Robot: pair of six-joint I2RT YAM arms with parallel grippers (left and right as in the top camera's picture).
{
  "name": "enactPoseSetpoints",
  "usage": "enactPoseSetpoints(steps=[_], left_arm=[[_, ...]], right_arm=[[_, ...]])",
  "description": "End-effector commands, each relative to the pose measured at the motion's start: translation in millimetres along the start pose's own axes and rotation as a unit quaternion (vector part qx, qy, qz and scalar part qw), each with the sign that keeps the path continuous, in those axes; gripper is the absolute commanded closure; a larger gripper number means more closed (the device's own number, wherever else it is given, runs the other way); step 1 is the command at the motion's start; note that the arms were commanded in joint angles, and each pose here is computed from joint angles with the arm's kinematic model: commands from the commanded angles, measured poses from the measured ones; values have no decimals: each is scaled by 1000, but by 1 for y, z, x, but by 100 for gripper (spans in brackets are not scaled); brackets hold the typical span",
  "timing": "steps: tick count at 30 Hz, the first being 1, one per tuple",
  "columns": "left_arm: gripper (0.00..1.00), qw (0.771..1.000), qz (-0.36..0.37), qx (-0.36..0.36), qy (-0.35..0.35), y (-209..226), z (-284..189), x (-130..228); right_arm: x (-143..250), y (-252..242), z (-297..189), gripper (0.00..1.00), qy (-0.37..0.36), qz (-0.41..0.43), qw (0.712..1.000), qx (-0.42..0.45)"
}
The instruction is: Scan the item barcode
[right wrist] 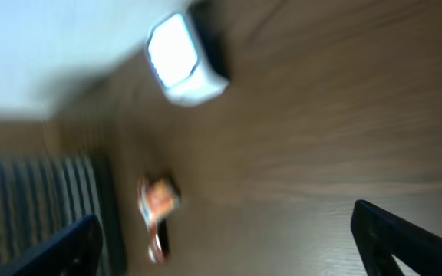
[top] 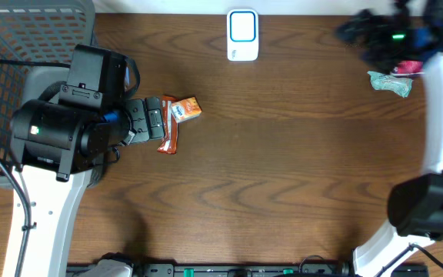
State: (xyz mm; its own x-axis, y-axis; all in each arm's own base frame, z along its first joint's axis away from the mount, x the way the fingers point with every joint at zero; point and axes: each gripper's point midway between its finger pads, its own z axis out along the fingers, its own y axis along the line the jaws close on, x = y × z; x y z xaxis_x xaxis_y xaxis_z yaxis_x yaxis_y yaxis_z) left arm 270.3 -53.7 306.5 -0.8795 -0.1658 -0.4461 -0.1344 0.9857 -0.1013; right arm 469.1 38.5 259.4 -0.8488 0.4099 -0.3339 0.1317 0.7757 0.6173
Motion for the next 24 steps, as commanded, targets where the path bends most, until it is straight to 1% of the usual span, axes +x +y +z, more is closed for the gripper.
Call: enactPoseSetpoints(steps=[1, 2, 3, 5, 8, 10, 12, 14, 18, 24], left_arm=[[2, 1000, -8, -4, -1, 2, 0, 0], [2, 1000, -8, -4, -1, 2, 0, 0], [2, 1000, -8, -4, -1, 2, 0, 0], [2, 1000, -8, -4, -1, 2, 0, 0], [2, 1000, -8, -4, -1, 2, 0, 0], [2, 1000, -8, -4, -1, 2, 0, 0], [2, 1000, -8, -4, -1, 2, 0, 0], [2, 1000, -8, -4, -1, 2, 0, 0], [2, 1000, -8, -4, -1, 2, 0, 0], [2, 1000, -8, -4, -1, 2, 0, 0]], right_arm=[[46, 44, 40, 10, 69, -160, 984, -35], [62, 59, 49, 12, 87, -199, 975, -45], [73, 69, 56, 1, 99, -218, 969, -52], [95, 88, 69, 1, 118, -253, 959, -56], [113, 109, 82, 1, 116, -295, 948, -42], [119, 113, 90, 1, 109, -318, 942, -15], [124, 113, 98, 1, 98, -344, 933, 32], [131, 115, 105, 1, 98, -357, 928, 47], [145, 120, 121, 1, 115, -364, 924, 40], [159, 104, 144, 1, 151, -358, 920, 56]])
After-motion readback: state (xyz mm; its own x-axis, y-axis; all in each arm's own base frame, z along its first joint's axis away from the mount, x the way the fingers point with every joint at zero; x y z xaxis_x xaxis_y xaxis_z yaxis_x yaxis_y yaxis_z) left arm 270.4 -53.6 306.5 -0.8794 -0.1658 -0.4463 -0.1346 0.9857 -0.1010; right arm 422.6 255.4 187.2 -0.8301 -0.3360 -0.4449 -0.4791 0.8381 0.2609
